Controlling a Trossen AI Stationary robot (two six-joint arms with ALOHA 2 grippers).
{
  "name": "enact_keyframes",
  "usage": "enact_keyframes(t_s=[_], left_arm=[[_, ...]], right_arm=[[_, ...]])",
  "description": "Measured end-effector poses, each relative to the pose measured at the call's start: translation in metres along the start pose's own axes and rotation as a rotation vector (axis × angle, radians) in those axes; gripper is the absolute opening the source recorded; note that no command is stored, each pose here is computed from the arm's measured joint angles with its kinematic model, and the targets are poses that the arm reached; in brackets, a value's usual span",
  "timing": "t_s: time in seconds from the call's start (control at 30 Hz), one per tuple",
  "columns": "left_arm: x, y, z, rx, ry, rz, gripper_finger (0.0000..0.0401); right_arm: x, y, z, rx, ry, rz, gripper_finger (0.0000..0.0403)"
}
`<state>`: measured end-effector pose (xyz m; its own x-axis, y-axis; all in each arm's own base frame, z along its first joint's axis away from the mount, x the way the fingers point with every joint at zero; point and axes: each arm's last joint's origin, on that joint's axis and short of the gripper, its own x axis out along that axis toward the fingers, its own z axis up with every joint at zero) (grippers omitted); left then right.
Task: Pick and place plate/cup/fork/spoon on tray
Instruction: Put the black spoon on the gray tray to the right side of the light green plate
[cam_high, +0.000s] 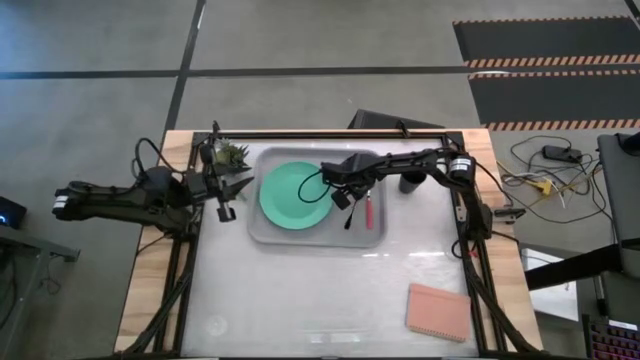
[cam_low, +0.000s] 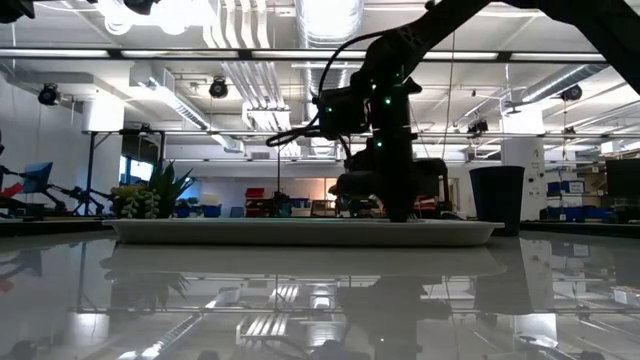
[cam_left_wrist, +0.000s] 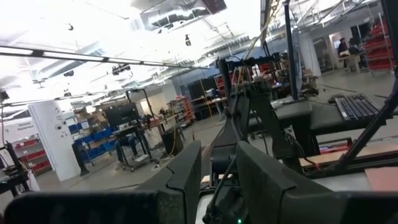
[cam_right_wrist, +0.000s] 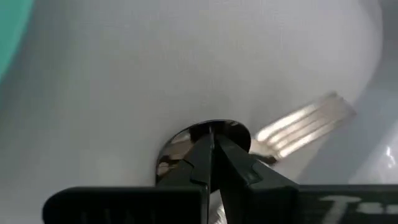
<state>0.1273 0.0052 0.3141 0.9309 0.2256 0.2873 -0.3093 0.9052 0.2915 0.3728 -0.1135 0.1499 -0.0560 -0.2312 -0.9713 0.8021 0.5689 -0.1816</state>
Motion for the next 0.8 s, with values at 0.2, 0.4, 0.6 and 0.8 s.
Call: enact_keyframes(t_s=[0.2, 0.4, 0.6, 0.8], left_arm=[[-0.001, 0.0, 0.0, -0.003, -0.001, 0.0, 0.0085], [0.0, 0.0, -0.001, 0.0, 0.008, -0.003, 0.0085], [0.0, -0.001, -0.001, 0.0, 0.008, -0.003, 0.0085], [0.0, -0.001, -0.001, 0.001, 0.012, -0.004, 0.0085]], right_arm=[[0.001, 0.004, 0.008, -0.02, -0.096, 0.013, 0.0008], [-0.004, 0.004, 0.01, -0.019, -0.116, 0.025, 0.0008], [-0.023, -0.001, 0.007, -0.006, -0.093, 0.047, 0.0008], [-0.033, 0.001, -0.009, -0.032, -0.013, 0.027, 0.0008]])
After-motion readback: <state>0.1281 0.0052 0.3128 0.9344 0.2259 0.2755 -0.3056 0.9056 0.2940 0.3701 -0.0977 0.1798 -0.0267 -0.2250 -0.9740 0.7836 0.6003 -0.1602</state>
